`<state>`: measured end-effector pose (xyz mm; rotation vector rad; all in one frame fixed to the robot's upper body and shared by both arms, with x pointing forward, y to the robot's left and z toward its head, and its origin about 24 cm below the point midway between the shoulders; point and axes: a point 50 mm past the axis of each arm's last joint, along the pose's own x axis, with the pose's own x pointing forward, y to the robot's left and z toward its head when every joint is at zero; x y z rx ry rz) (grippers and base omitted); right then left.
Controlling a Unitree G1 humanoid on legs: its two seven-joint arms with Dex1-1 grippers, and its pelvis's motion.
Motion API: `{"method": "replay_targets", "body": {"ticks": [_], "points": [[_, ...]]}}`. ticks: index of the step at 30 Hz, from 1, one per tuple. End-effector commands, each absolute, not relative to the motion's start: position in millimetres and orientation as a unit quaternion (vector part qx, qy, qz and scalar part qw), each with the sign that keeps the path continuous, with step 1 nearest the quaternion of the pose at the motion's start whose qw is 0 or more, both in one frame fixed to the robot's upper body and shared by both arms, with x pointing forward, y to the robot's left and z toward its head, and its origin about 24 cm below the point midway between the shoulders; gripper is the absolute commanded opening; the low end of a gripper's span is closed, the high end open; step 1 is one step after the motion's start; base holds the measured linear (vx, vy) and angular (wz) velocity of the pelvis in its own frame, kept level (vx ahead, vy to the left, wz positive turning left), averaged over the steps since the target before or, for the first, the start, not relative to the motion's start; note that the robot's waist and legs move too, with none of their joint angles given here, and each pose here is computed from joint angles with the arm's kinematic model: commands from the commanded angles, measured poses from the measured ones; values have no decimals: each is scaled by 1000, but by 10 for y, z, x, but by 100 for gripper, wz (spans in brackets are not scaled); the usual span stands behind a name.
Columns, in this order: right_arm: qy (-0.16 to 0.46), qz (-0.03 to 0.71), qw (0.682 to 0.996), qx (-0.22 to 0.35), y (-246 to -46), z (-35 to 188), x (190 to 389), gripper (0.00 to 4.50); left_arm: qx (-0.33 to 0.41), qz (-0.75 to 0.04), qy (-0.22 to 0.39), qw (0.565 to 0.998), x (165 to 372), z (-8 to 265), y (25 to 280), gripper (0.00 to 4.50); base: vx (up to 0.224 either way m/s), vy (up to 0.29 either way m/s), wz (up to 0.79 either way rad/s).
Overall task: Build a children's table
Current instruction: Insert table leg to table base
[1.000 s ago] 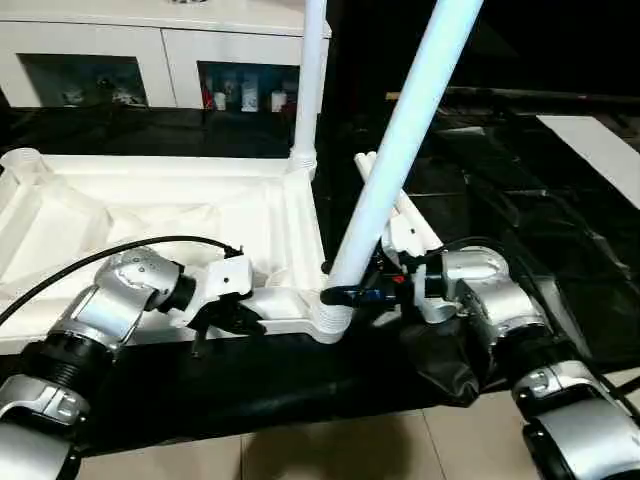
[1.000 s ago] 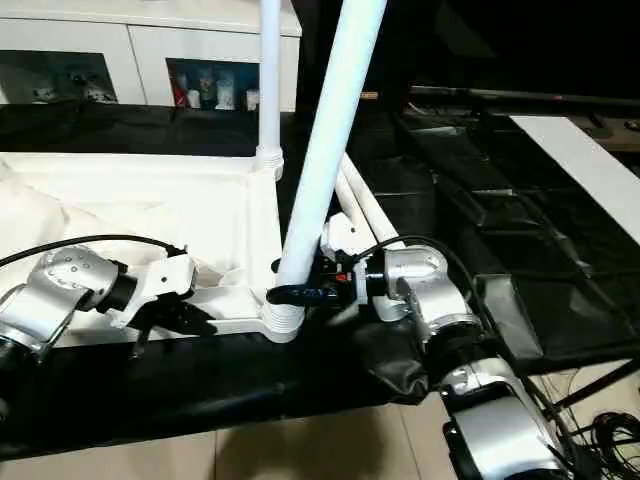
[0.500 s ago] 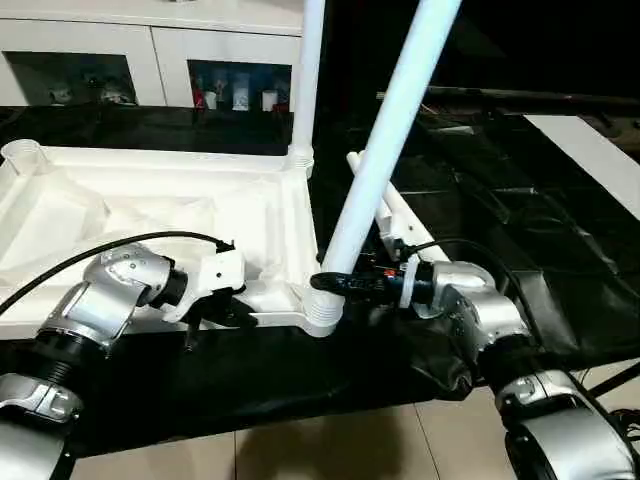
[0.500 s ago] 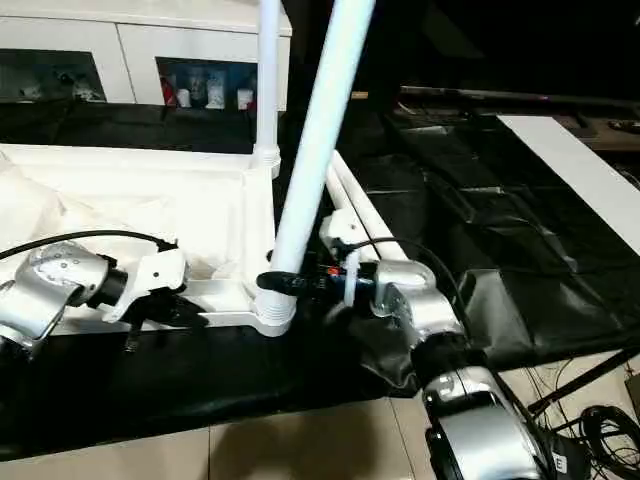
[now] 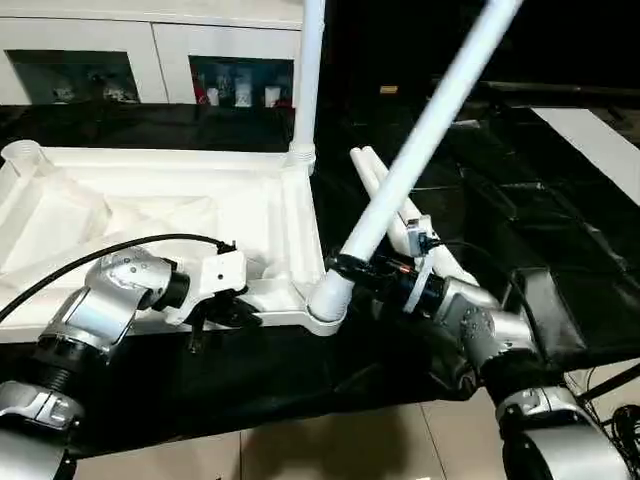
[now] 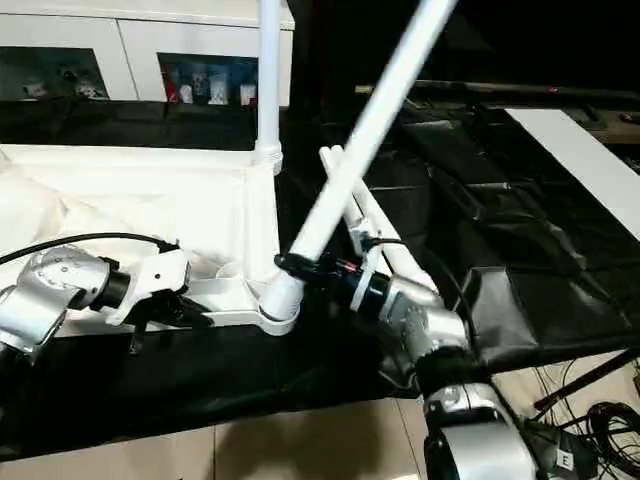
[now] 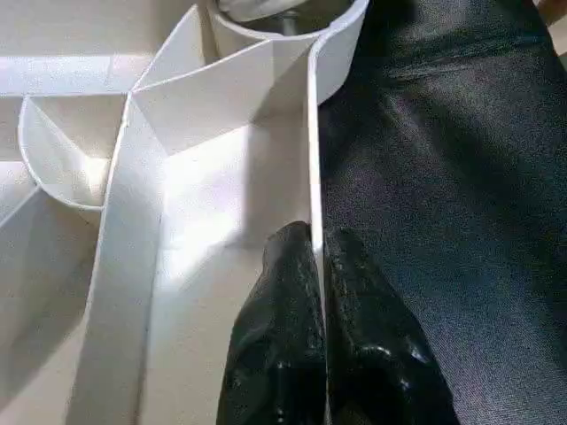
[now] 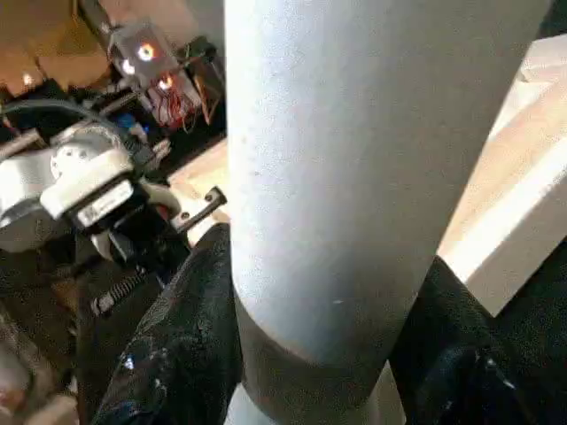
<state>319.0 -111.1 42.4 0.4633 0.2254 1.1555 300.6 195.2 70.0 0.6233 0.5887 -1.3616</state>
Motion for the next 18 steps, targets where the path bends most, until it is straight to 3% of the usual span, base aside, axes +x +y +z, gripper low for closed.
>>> {"method": "replay_targets", "body": {"ticks": [1,11,18], "points": [[167,522,823,151,-1239,221,3104,182,270,-640,282,662,2902,563,1874,0,0,0,0],[149,613,776,10,-1086,477,3137,182,281,-637,282,660,2921,572,1872,0,0,0,0],[152,640,753,-29,-1021,541,3135,182,284,-636,284,659,2928,577,1881,0,0,0,0]]}}
